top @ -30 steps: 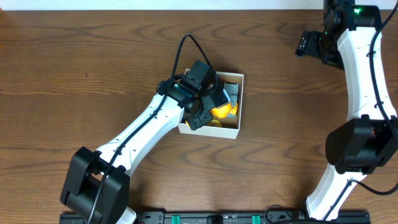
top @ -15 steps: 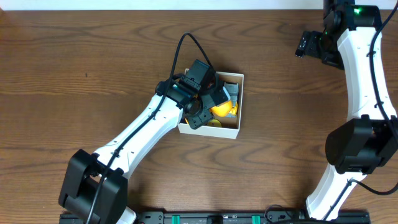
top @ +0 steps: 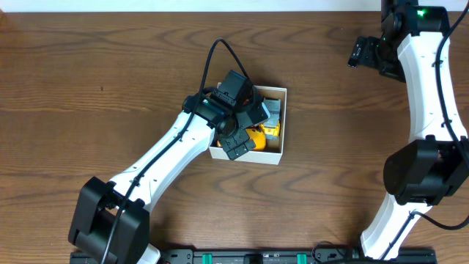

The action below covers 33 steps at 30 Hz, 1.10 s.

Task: Pack container
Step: 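Lower the dinosaur into the box's front and press it down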

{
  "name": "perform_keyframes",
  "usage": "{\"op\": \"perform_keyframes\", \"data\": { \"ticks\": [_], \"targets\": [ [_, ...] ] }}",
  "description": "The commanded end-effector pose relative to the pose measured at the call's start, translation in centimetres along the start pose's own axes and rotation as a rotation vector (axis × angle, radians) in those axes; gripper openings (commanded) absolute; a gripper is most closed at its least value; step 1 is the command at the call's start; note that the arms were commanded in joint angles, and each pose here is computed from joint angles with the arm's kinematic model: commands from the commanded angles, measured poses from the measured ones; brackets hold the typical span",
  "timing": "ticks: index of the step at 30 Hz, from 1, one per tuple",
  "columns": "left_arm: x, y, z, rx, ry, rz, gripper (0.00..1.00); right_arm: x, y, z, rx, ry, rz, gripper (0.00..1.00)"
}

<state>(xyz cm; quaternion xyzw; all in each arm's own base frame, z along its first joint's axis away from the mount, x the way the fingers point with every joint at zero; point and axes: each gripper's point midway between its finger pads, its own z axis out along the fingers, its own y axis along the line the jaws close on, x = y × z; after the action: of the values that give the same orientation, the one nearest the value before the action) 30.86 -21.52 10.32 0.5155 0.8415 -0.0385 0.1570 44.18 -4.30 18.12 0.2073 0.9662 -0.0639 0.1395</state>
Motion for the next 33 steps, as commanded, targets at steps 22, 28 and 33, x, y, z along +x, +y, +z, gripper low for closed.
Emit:
{"op": "perform_keyframes", "data": {
  "ticks": [22, 28, 33],
  "targets": [
    [-0.8, 2.2, -6.0, -0.183, -0.098, 0.006, 0.83, 0.0, 0.0, 0.5, 0.004, 0.007, -0.005, 0.99],
    [-0.2, 1.8, -4.6, -0.152, -0.065, -0.038, 0.47, 0.0, 0.0, 0.5, 0.003, 0.006, -0.005, 0.99],
    [-0.3, 0.5, -2.8, -0.058, -0.053, -0.036, 0.36, 0.0, 0.0, 0.5, 0.004, 0.006, -0.005, 0.99]
  ]
}}
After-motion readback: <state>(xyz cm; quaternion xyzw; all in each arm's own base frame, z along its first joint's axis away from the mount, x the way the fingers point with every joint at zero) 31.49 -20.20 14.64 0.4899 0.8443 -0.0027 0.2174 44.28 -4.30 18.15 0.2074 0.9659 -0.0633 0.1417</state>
